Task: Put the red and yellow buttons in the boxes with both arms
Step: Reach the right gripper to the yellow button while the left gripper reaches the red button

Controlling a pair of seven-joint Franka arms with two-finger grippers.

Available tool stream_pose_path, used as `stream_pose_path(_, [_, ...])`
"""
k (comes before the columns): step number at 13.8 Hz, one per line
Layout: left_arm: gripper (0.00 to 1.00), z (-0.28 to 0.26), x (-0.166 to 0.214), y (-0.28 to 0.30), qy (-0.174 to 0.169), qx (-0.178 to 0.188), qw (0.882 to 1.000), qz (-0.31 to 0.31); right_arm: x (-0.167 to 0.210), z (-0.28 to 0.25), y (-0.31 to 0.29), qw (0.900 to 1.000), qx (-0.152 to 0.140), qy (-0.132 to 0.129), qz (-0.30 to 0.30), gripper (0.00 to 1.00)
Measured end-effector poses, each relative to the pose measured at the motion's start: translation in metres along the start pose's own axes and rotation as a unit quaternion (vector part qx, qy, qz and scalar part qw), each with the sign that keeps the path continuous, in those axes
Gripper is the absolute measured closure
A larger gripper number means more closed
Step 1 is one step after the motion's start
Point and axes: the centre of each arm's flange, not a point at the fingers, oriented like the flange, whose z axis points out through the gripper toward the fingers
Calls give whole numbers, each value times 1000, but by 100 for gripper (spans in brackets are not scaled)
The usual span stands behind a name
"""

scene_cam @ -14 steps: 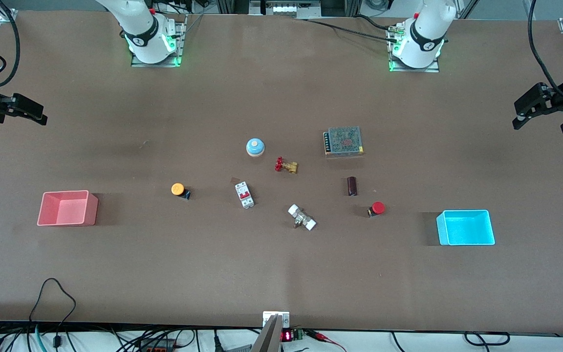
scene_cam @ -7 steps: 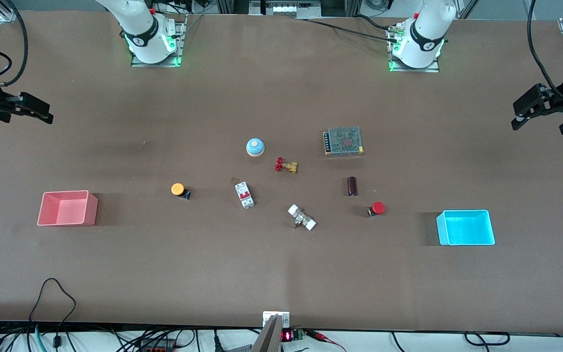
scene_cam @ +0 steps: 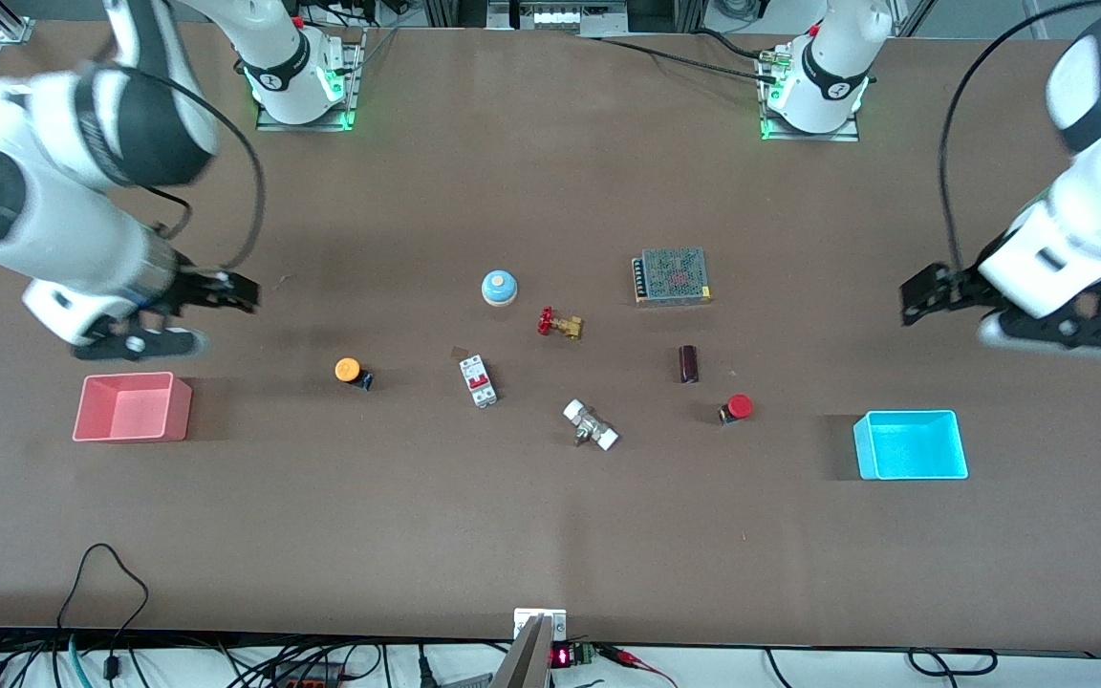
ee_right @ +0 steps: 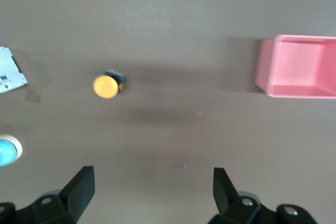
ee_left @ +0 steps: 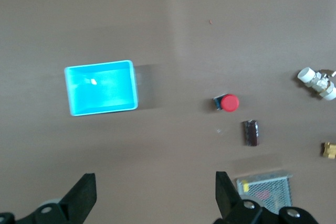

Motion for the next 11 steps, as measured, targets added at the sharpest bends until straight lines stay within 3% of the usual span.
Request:
stream_pose_path(3, [0,52,16,32,-12,-6,1000,-23,20,48,-26,1000,18,-8,-2,0])
stream_pose_path(11, [0,196,35,108,-24,-15,994,-102,41,144,-68,1000,-1,-22,-10,0])
